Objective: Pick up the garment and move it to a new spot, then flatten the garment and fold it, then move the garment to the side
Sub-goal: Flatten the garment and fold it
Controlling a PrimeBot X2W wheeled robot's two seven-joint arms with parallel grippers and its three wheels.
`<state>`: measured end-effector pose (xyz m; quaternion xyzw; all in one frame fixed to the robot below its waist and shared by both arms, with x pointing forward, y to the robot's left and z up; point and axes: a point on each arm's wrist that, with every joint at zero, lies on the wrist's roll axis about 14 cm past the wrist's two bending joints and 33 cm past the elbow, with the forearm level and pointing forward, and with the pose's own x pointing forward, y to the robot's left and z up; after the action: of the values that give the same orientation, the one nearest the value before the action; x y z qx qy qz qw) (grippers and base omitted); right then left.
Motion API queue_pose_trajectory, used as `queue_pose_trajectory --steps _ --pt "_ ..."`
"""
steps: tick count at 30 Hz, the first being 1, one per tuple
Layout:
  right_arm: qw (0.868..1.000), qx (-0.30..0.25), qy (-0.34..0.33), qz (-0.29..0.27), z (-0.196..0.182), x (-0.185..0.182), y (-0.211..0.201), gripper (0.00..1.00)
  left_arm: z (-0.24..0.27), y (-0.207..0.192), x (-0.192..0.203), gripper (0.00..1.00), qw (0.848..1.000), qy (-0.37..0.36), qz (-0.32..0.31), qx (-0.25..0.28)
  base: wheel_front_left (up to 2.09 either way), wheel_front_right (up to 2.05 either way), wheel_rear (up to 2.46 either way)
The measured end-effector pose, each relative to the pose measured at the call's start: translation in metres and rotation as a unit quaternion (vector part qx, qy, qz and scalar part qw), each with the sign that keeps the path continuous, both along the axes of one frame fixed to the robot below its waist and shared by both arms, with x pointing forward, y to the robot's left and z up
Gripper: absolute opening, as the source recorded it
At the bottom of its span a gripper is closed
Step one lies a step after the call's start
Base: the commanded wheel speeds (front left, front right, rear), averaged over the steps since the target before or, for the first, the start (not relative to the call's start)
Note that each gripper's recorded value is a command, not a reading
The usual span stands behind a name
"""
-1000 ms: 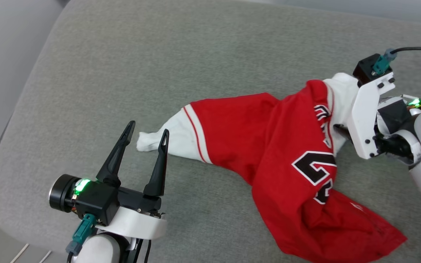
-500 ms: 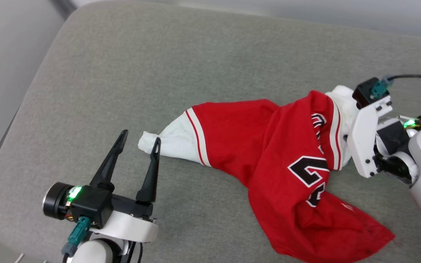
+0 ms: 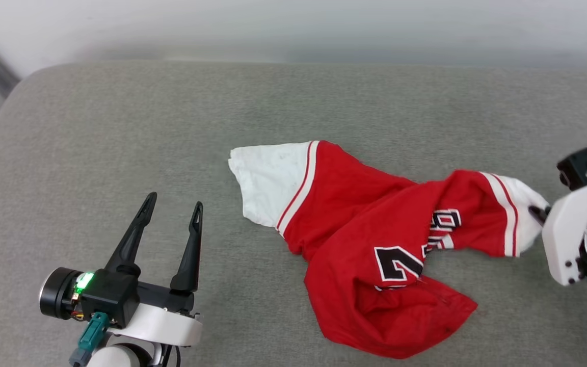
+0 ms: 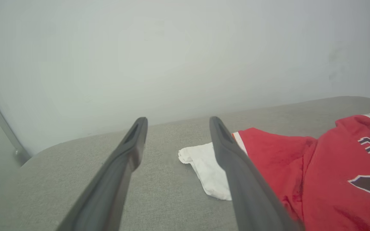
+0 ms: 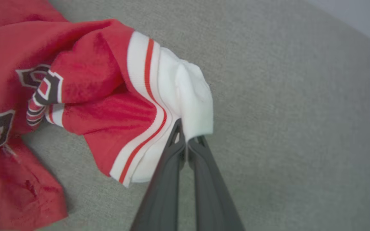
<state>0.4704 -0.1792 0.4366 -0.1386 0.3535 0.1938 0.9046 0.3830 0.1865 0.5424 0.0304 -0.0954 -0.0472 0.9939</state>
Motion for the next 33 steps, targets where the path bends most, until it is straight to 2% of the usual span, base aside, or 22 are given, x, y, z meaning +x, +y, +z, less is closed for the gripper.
queue_pose_trajectory --steps 8,9,10,16,21,27,33 --pt "0.996 -0.022 0.051 -0.074 -0.047 -0.054 -0.058 0.00 -0.003 -0.015 0.009 1.00 1.000 0.002 -0.026 0.001 0.00 0.00 0.00" --pt "0.995 -0.019 0.057 -0.079 -0.053 -0.060 -0.058 0.25 -0.004 -0.016 0.010 1.00 1.000 0.003 -0.027 0.001 0.00 0.00 0.00" --pt "0.995 -0.019 0.057 -0.083 -0.057 -0.064 -0.060 1.00 -0.004 -0.017 0.010 1.00 1.000 0.004 -0.029 0.001 0.00 0.00 0.00" --pt "0.995 0.015 0.012 -0.103 -0.047 -0.064 -0.056 1.00 -0.001 -0.022 0.010 1.00 0.999 -0.001 -0.041 0.003 0.00 0.00 0.00" --pt "0.988 0.064 -0.098 -0.102 0.003 -0.050 -0.051 1.00 0.007 -0.028 0.010 1.00 0.999 -0.012 -0.050 -0.001 0.00 0.00 0.00" --pt "0.958 0.111 -0.235 -0.120 0.069 -0.050 -0.065 1.00 0.018 -0.039 0.014 1.00 0.997 -0.029 -0.067 -0.024 0.00 0.00 0.00" --pt "0.915 0.164 -0.333 -0.157 0.102 -0.072 -0.071 1.00 0.022 -0.053 0.020 1.00 0.994 -0.033 -0.094 -0.039 0.00 0.00 0.00"
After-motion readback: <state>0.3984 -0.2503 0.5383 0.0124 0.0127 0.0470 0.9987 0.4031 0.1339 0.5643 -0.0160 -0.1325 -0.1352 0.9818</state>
